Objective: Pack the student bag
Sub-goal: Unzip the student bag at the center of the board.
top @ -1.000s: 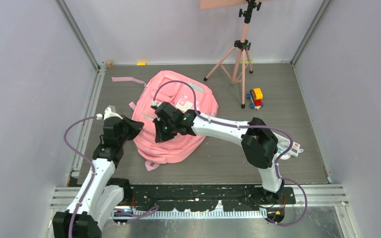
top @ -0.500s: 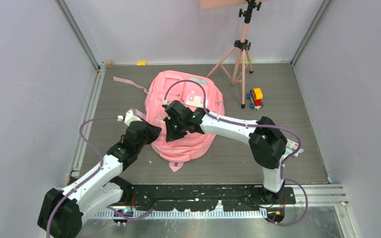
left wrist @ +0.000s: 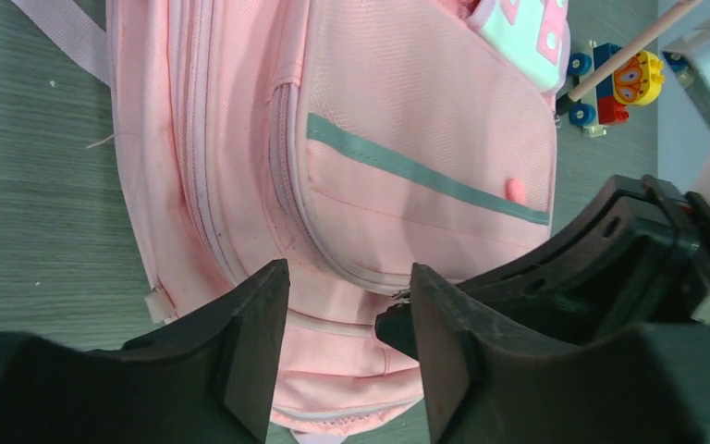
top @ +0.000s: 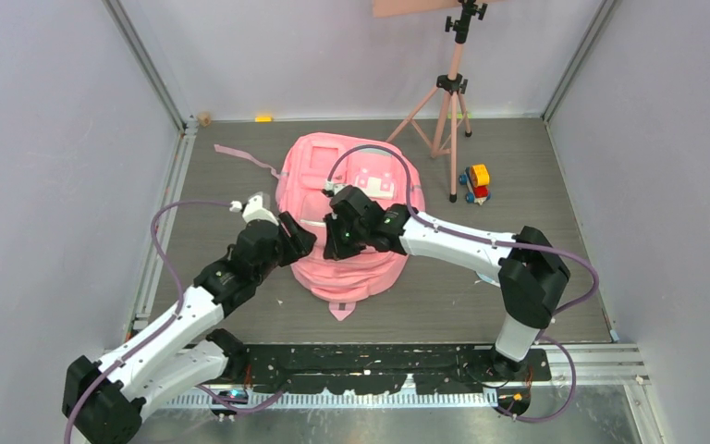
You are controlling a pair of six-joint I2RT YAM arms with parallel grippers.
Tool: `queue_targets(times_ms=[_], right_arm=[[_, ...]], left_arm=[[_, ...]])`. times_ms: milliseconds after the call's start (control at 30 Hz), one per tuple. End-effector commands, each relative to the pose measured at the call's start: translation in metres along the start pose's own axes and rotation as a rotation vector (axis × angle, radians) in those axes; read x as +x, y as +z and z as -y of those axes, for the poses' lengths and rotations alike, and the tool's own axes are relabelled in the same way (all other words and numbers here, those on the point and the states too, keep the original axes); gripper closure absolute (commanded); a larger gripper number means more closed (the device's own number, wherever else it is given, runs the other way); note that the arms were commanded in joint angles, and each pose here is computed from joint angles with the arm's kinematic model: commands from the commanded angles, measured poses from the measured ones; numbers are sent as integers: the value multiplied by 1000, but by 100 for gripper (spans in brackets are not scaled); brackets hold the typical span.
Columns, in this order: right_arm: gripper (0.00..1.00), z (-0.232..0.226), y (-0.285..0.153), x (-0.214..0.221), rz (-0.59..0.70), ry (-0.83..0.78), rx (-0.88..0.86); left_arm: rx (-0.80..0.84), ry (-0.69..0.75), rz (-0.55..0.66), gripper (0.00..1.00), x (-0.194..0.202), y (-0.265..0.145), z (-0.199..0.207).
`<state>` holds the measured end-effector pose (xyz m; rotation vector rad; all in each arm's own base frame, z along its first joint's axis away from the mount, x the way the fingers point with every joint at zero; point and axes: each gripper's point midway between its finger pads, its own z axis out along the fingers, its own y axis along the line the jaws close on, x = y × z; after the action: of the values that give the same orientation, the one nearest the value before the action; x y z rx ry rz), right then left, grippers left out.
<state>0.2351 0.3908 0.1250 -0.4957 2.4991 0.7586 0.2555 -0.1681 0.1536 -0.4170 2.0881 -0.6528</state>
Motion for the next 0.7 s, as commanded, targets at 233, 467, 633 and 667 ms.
queue_targets(times_ms=[233, 467, 633, 667], right_arm=[[100, 6, -17, -18, 84, 16, 16], [99, 6, -18, -16, 81, 24, 15], [100, 7, -18, -17, 83, 25, 19], [100, 8, -18, -15, 79, 25, 23]], left_arm=[[-108, 179, 26, 25, -59, -14, -14], [-104, 156, -29, 31, -79, 15, -25], [-36, 97, -76, 52, -78, 46, -20], [-31, 91, -88, 52, -78, 51, -19]])
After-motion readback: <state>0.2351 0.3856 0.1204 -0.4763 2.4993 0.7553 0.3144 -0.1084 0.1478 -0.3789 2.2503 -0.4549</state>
